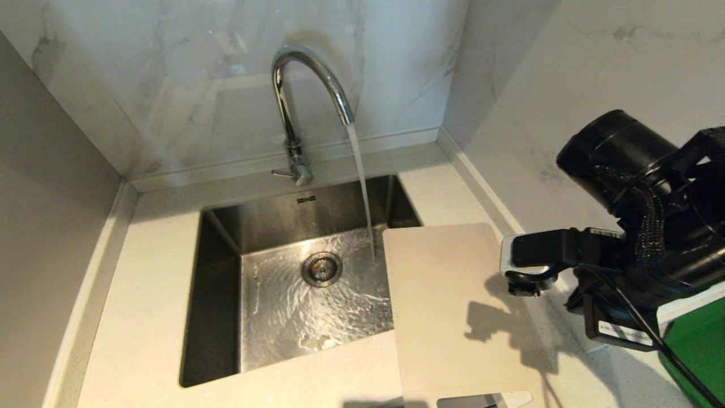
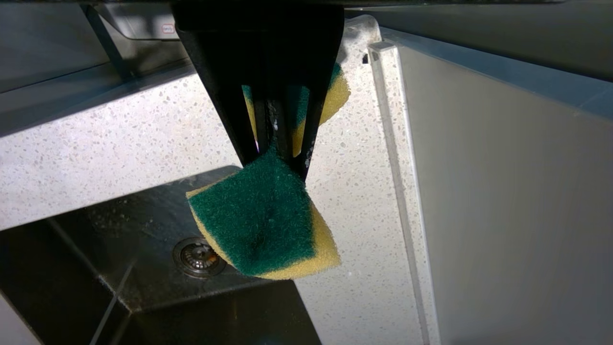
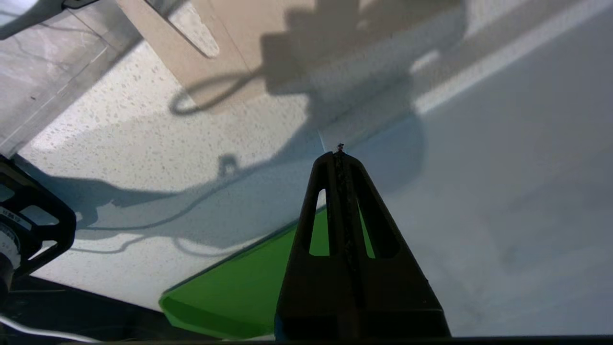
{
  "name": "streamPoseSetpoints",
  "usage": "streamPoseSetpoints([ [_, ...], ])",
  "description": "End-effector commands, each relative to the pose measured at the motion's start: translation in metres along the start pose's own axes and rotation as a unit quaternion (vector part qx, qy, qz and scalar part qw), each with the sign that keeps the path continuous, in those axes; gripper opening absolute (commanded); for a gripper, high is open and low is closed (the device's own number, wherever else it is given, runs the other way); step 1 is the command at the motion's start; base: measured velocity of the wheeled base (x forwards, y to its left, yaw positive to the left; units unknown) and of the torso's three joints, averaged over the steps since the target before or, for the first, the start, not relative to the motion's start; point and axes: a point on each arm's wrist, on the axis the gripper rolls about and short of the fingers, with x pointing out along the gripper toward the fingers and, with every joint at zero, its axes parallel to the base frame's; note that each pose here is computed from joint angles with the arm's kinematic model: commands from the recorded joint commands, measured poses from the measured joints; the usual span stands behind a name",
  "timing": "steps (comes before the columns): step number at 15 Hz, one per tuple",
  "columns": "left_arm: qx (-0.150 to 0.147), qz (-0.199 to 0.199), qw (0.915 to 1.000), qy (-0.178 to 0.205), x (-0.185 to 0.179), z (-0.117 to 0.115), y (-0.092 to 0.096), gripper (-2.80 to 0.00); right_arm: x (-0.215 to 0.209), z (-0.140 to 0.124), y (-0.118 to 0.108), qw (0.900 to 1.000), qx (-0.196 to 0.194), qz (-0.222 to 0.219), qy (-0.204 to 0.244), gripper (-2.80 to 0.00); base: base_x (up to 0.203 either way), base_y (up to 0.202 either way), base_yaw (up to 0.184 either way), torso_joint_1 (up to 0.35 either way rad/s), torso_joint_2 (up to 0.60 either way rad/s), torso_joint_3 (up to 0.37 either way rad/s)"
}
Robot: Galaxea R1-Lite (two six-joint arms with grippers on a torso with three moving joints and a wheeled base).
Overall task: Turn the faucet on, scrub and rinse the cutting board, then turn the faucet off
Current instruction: Pick up the cutting board
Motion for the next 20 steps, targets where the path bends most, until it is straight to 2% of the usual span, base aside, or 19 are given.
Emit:
streamPoseSetpoints([
  [1, 0.000, 0.001, 1.0000, 0.000, 0.000, 0.000, 0.000, -2.80, 0.008, 0.009, 0.006, 1.000, -0.024, 0.017, 0.005, -2.80, 0.000, 0.000, 0.000, 0.000, 0.00, 0.000],
  [4, 0.000, 0.000, 1.0000, 0.000, 0.000, 0.000, 0.000, -2.80, 0.026, 0.007, 0.017, 0.999, -0.028, 0.030, 0.012, -2.80, 0.000, 0.000, 0.000, 0.000, 0.00, 0.000],
  [5, -0.001, 0.001, 1.0000, 0.000, 0.000, 0.000, 0.000, -2.80, 0.034, 0.007, 0.022, 0.999, -0.029, 0.031, 0.011, 0.00, 0.000, 0.000, 0.000, 0.000, 0.00, 0.000],
  [8, 0.000, 0.000, 1.0000, 0.000, 0.000, 0.000, 0.000, -2.80, 0.055, 0.009, 0.037, 0.999, -0.039, 0.023, -0.015, 0.00, 0.000, 0.000, 0.000, 0.000, 0.00, 0.000],
  [11, 0.000, 0.000, 1.0000, 0.000, 0.000, 0.000, 0.000, -2.80, 0.062, 0.003, 0.054, 0.997, -0.054, 0.047, -0.025, 0.00, 0.000, 0.000, 0.000, 0.000, 0.00, 0.000],
  [16, -0.001, 0.000, 1.0000, 0.000, 0.000, 0.000, 0.000, -2.80, 0.064, 0.006, 0.066, 0.994, -0.086, 0.047, -0.043, 0.00, 0.000, 0.000, 0.000, 0.000, 0.00, 0.000],
  [19, 0.000, 0.000, 1.0000, 0.000, 0.000, 0.000, 0.000, -2.80, 0.067, 0.014, 0.068, 0.988, -0.088, 0.069, -0.108, 0.00, 0.000, 0.000, 0.000, 0.000, 0.00, 0.000],
  [20, 0.000, 0.000, 1.0000, 0.000, 0.000, 0.000, 0.000, -2.80, 0.070, 0.015, 0.069, 0.985, -0.104, 0.072, -0.119, 0.00, 0.000, 0.000, 0.000, 0.000, 0.00, 0.000],
])
